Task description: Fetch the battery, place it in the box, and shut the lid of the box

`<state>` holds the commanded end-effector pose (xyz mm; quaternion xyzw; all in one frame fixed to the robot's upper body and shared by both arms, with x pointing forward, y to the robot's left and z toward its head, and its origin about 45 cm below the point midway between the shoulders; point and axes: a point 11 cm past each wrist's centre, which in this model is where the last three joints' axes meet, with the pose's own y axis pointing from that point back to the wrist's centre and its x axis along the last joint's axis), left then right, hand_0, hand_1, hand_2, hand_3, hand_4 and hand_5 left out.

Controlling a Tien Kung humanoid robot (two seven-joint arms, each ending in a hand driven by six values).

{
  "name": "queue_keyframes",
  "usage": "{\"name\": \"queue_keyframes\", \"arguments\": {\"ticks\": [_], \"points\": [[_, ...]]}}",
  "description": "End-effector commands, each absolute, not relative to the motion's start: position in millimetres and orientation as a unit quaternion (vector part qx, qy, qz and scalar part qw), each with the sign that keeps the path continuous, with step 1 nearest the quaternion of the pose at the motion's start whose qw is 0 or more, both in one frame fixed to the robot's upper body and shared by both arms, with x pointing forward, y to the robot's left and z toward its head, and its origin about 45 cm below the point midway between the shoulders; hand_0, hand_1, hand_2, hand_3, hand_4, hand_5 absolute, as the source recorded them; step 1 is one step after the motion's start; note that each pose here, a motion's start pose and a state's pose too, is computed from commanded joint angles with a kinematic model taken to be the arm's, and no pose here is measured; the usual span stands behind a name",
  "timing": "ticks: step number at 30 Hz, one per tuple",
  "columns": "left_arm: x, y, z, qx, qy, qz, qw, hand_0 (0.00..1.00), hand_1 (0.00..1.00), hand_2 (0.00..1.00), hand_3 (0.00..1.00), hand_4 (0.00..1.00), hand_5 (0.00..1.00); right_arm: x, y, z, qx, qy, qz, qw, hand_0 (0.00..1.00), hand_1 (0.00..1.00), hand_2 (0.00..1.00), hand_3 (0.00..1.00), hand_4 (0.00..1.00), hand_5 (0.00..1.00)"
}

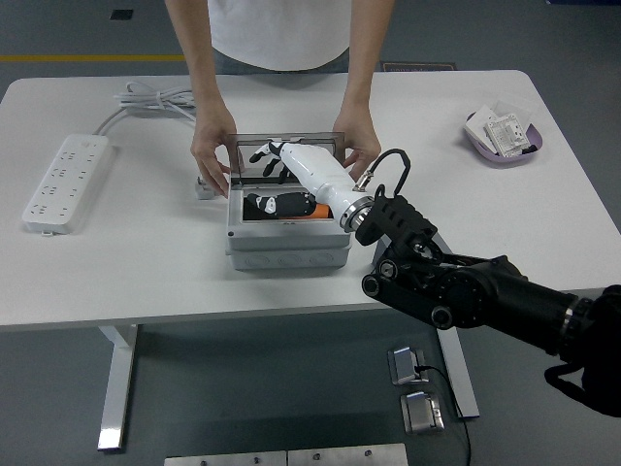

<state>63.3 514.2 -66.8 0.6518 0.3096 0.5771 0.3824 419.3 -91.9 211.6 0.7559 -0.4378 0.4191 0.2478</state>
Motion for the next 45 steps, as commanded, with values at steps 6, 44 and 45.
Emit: {"name": "queue_keyframes", "arguments": {"ticks": [6, 44, 45], "points": [[59.7, 513.1, -68.0, 0.652, 0.313, 0.576, 0.381, 0.641, 0.694, 0.590, 0.565, 0.477, 0.031, 417.7, -102.2, 234.3, 0.767, -0.458, 0.392, 0.220, 0.459, 0.430, 0.538, 0.688, 0.758, 0.373], [76.9, 519.2, -61.3, 0.657, 0.297, 0.575, 0.386, 0.640, 0.691, 0.589, 0.565, 0.473, 0.016, 482.4, -132.7, 245.7, 0.753, -0.488, 0.334, 0.289, 0.863, 0.728, 0.726, 0.777, 0.900, 0.761], [77.0, 519.1, -61.4, 0.657, 0.297, 0.575, 0.387, 0.640, 0.691, 0.588, 0.565, 0.473, 0.015, 481.4, -131.5, 244.5, 0.754, -0.487, 0.334, 0.288, 0.874, 0.732, 0.730, 0.777, 0.901, 0.772]]}}
